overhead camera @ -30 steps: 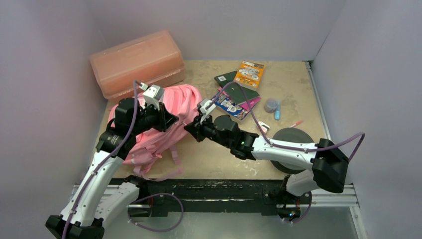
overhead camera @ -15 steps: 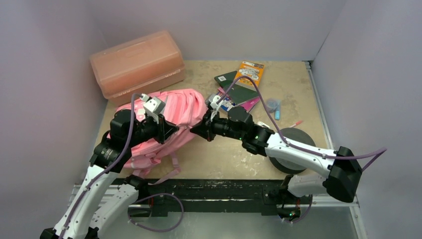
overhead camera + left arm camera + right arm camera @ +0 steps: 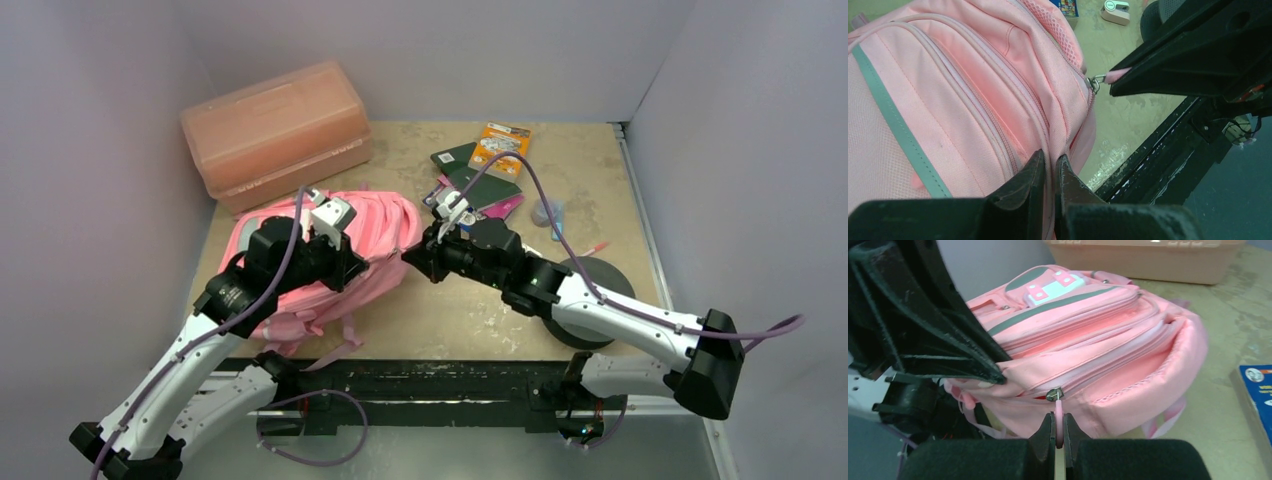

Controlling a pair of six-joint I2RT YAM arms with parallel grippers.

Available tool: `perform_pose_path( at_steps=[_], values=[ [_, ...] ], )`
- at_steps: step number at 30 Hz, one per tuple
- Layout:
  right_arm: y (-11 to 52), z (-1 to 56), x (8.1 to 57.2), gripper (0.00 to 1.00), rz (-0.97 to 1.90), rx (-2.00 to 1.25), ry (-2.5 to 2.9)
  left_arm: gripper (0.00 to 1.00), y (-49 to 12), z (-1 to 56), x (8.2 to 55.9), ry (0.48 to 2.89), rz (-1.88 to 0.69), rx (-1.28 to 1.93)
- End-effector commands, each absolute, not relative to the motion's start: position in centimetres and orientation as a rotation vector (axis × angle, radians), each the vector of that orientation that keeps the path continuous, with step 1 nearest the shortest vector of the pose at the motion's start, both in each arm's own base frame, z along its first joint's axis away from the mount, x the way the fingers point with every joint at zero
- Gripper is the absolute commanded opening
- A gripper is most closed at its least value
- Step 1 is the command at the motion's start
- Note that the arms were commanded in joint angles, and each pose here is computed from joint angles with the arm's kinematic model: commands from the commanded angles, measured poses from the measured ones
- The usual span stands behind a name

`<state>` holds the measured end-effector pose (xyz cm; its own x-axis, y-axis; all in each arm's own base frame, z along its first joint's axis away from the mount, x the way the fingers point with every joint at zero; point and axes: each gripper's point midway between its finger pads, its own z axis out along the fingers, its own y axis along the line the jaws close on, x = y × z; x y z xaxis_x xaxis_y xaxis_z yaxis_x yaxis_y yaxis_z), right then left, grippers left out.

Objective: Pack the student bag
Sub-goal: Unzip the student bag at the center of the board.

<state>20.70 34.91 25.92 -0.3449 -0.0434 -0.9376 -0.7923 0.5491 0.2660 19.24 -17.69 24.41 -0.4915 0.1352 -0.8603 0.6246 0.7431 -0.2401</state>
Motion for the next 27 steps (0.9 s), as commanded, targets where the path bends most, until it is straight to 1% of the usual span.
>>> perform_pose_path(
  at_steps=[1, 5, 9, 10, 11, 13, 15, 18, 23, 27],
  values=[
    [29.5, 31.7, 26.7, 0.0, 0.736, -0.406, 1.648, 0.0, -15.7, 23.1, 18.9, 2.06, -0.554, 0.601],
    [27.6, 29.9, 29.7, 0.0, 0.701, -0.353, 1.689, 0.0, -16.0, 22.4, 17.0, 1.984, -0.606, 0.74],
    [29.5, 29.7, 28.7, 0.0, 0.81, -0.463, 1.655, 0.0, -17.3, 23.3, 15.5, 1.92, -0.727, 0.779],
    [30.1, 29.7, 27.8, 0.0, 0.864, -0.495, 1.638, 0.07, -17.5, 23.5, 15.7, 1.921, -0.739, 0.755],
    [30.3, 29.8, 27.4, 0.0, 0.89, -0.502, 1.623, 0.18, -17.6, 23.6, 16.2, 1.936, -0.741, 0.72],
    [30.4, 29.9, 26.8, 0.0, 0.914, -0.51, 1.612, 0.34, -18.0, 24.2, 17.0, 1.981, -0.753, 0.655],
    [30.4, 30.1, 26.1, 0.0, 0.932, -0.535, 1.605, 0.52, -18.6, 24.5, 17.7, 2.022, -0.739, 0.612],
    [30.2, 30.7, 25.1, 0.0, 0.953, -0.552, 1.569, 0.64, -19.5, 25.5, 19.3, 2.012, -0.649, 0.568],
    [29.9, 31.3, 24.2, 0.0, 0.968, -0.562, 1.548, 0.65, -21.4, 27.3, 21.0, 1.976, -0.561, 0.524],
    [30.1, 31.5, 23.8, 0.0, 0.983, -0.575, 1.546, 0.62, -23.0, 27.8, 22.5, 1.964, -0.466, 0.52]
  ],
)
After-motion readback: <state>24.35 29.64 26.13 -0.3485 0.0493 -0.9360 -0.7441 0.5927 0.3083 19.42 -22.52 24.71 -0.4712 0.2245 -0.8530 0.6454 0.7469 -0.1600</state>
